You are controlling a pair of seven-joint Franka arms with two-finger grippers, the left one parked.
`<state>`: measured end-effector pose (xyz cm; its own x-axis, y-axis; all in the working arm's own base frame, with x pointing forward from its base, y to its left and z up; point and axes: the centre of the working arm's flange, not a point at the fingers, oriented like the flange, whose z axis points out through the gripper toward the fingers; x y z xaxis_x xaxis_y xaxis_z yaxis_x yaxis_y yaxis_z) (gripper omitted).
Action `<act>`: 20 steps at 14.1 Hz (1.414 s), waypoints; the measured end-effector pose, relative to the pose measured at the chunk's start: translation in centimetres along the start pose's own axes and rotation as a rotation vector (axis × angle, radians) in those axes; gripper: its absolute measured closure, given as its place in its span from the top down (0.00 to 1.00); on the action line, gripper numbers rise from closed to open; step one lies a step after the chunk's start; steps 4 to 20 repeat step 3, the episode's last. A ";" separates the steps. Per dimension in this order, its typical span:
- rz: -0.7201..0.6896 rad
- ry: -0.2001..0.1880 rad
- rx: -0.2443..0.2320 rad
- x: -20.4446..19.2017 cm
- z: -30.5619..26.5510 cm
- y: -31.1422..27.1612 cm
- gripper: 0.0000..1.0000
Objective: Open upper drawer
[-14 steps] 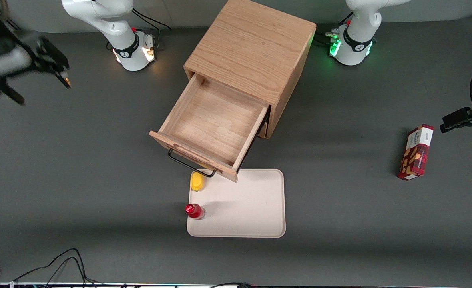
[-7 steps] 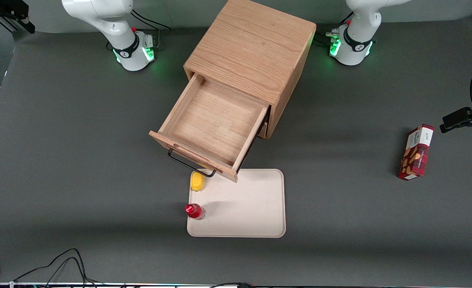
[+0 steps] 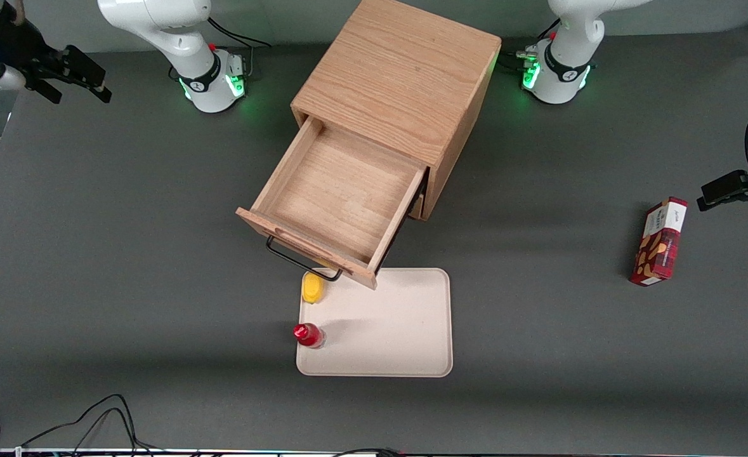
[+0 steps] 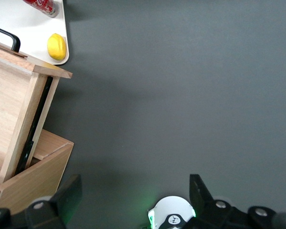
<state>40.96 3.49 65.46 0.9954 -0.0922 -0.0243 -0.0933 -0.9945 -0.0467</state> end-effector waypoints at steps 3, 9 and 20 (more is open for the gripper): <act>0.018 0.019 -0.024 1.6 -0.1 0.1 1.00; 0.018 0.019 -0.024 1.6 -0.1 0.1 1.00; 0.018 0.019 -0.024 1.6 -0.1 0.1 1.00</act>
